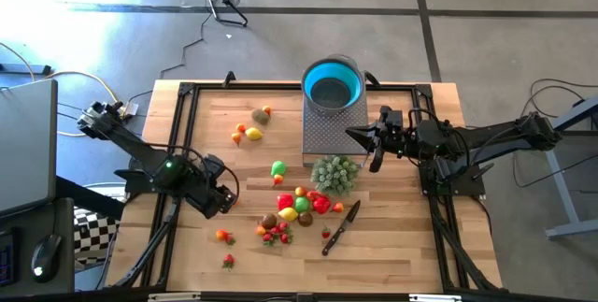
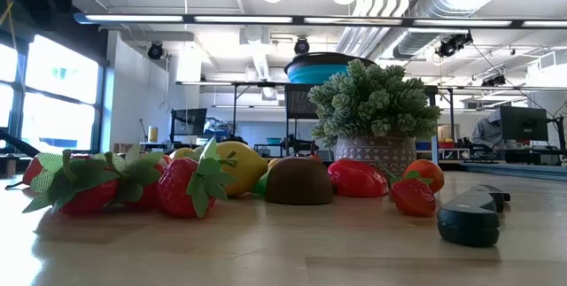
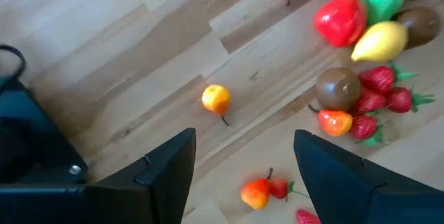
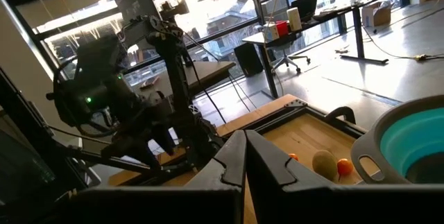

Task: Pick & Place Fruit
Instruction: Put the orange pear into the blue strainer bowl

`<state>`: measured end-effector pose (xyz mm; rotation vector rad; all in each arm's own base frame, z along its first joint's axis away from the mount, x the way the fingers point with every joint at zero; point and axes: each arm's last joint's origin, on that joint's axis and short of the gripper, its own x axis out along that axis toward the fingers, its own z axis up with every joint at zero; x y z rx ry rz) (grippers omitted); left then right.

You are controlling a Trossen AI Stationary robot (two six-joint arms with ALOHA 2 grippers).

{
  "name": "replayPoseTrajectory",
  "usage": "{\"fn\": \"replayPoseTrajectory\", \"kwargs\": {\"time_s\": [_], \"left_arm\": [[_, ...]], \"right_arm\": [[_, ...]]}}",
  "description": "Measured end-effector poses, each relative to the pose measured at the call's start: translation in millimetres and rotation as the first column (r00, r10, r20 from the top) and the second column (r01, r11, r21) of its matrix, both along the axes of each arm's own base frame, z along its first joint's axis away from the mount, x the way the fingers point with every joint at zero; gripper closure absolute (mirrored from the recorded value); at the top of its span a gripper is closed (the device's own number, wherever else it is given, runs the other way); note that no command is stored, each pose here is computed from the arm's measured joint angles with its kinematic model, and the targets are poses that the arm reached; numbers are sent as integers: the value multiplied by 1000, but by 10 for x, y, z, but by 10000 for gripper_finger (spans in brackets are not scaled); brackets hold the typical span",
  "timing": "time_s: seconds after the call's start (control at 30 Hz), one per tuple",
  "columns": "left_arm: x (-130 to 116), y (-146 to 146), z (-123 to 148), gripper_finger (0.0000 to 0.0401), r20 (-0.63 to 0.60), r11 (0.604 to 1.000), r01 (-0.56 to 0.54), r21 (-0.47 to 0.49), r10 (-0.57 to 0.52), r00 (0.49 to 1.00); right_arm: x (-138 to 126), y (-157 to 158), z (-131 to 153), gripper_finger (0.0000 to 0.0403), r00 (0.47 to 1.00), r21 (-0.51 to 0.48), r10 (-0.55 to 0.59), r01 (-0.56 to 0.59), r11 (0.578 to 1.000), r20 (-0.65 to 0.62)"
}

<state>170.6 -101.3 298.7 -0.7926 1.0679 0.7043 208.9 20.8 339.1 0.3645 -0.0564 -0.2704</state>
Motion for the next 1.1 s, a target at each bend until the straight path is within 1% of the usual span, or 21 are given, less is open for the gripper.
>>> {"fn": "replayPoseTrajectory", "kwargs": {"time_s": [0.2, 0.43, 0.8, 0.93, 1.1], "left_arm": [[13, -21, -289, 162, -20, 997, -66, -48, 65, 998], [27, -30, -528, 162, -2, 989, -125, -80, 125, 992], [0, -9, -809, 162, -1, 989, -132, -72, 133, 991], [13, -16, -933, 162, 36, 988, -123, -92, 127, 991], [5, -3, -1022, 162, 57, 989, -125, -82, 130, 990]], "right_arm": [[0, 0, 0, 401, 1000, 0, 0, 0, 1000, 0], [0, 0, 0, 401, 1000, 0, 0, 0, 1000, 0], [0, 0, 0, 401, 1000, 0, 0, 0, 1000, 0], [0, 0, -6, 401, 1000, -1, 0, 0, 1000, -6], [0, 0, -24, 401, 1000, -4, 0, 0, 1000, -25]]}}
